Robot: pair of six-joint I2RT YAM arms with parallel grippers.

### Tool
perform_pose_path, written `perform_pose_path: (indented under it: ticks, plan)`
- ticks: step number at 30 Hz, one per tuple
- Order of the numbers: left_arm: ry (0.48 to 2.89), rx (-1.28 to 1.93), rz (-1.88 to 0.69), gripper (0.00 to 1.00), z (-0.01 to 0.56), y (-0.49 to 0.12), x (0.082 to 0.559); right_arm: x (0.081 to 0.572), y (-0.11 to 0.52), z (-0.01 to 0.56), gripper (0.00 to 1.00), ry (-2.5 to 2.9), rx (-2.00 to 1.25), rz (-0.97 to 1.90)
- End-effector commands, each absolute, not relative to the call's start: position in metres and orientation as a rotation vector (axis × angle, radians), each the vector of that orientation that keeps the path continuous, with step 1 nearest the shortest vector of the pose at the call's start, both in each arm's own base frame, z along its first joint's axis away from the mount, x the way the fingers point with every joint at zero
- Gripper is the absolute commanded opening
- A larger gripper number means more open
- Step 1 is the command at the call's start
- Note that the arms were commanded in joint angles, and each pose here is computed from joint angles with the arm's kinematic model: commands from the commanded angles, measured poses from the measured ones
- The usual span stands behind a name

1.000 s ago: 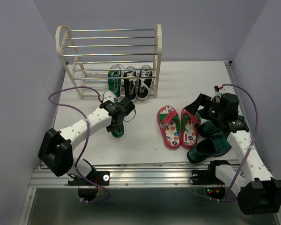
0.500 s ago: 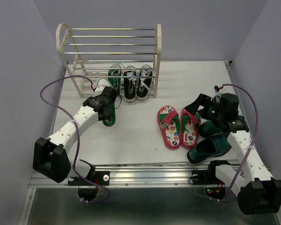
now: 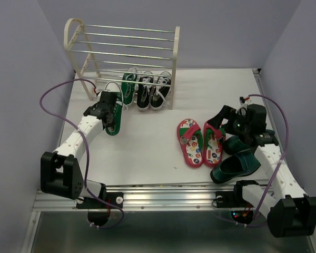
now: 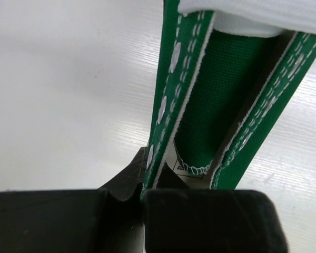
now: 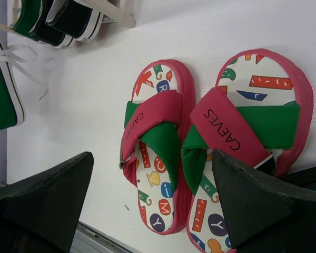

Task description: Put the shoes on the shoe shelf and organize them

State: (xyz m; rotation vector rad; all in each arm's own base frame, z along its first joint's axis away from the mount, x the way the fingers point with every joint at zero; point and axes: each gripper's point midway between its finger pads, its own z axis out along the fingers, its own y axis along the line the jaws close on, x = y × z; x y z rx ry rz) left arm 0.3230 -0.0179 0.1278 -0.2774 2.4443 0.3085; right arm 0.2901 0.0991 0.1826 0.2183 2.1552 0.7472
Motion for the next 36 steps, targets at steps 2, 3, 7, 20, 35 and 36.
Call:
perform_pose_path:
  ticks: [2, 3, 7, 20, 35, 36]
  plan:
    - [2.313, -0.272, 0.169, 0.0, 0.154, -0.029, 0.334, 0.298, 0.099, 0.195, 1.0, 2.108, 0.184, 0.74]
    - [2.314, -0.296, 0.163, 0.0, 0.151, -0.028, 0.327, 0.298, 0.1, 0.197, 1.0, 2.105, 0.176, 0.744]
    - [2.318, -0.331, 0.134, 0.0, 0.147, -0.028, 0.312, 0.296, 0.119, 0.211, 1.0, 2.065, 0.047, 0.852]
    - [2.359, -0.402, -0.009, 0.0, 0.137, -0.048, 0.31, 0.362, 0.218, 0.325, 1.0, 1.756, -0.445, 0.702]
    - [2.38, -0.463, 0.039, 0.0, 0.142, -0.04, 0.301, 0.481, 0.27, 0.373, 0.92, 1.465, -0.676, 0.511]
    - [2.376, -0.465, 0.053, 0.0, 0.142, -0.038, 0.303, 0.491, 0.274, 0.372, 0.82, 1.465, -0.672, 0.512]
